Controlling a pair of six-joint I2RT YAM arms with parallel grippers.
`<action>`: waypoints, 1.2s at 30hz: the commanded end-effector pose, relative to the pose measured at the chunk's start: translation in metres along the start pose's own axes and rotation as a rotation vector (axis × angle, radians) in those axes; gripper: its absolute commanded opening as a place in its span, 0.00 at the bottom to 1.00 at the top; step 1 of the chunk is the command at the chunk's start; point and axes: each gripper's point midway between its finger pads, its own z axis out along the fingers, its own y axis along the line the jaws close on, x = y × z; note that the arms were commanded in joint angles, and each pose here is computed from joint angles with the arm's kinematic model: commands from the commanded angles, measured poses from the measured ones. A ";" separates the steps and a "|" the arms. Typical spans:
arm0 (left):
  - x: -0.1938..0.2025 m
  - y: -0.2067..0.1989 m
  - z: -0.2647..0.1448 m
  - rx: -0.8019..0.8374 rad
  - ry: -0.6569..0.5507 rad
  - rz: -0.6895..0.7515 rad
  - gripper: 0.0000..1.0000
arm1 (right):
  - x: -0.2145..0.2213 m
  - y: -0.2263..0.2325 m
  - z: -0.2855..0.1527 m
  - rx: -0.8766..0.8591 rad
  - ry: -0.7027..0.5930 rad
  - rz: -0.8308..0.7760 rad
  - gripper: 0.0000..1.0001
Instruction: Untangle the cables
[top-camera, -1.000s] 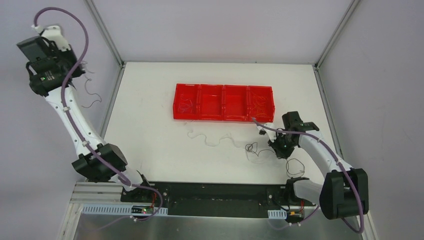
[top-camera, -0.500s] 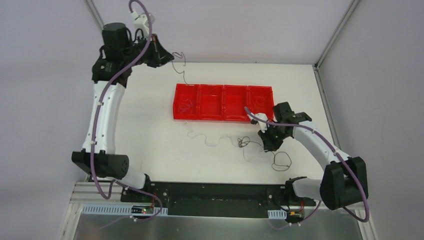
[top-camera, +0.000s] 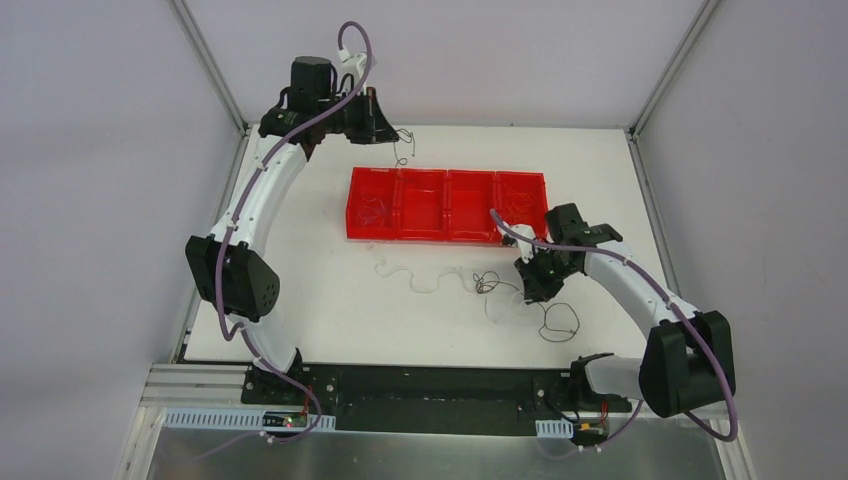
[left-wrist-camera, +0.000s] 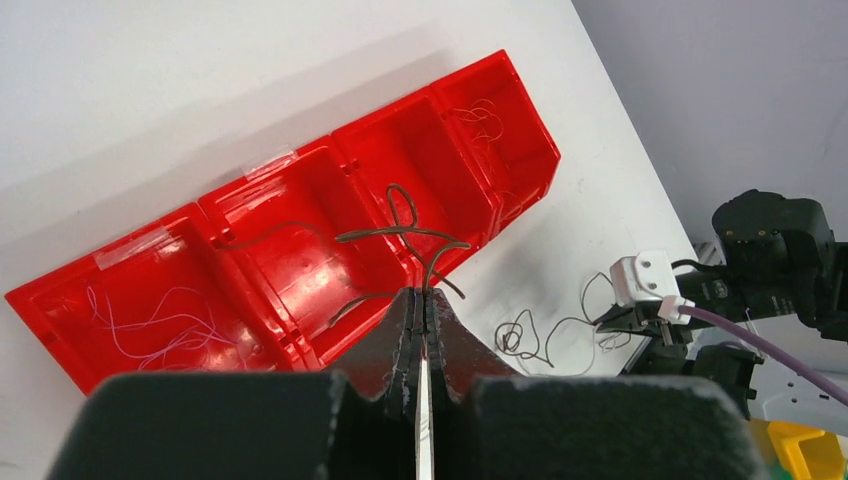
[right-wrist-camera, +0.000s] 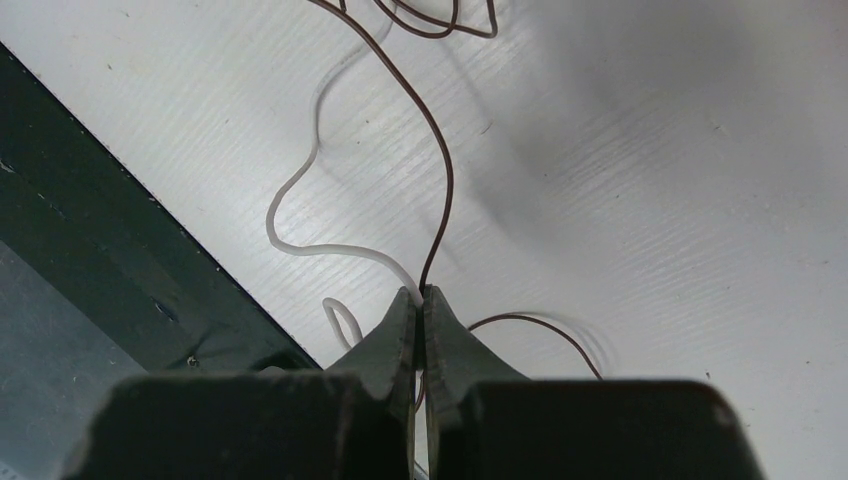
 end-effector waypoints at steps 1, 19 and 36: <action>-0.018 -0.009 -0.003 0.028 -0.060 0.033 0.00 | -0.016 0.001 -0.002 -0.022 -0.038 -0.005 0.00; -0.002 0.008 0.029 0.053 0.010 -0.012 0.00 | -0.018 0.000 0.004 -0.043 -0.022 0.016 0.00; 0.038 0.032 0.058 0.019 0.094 -0.001 0.00 | -0.021 -0.002 0.010 -0.066 -0.006 0.040 0.00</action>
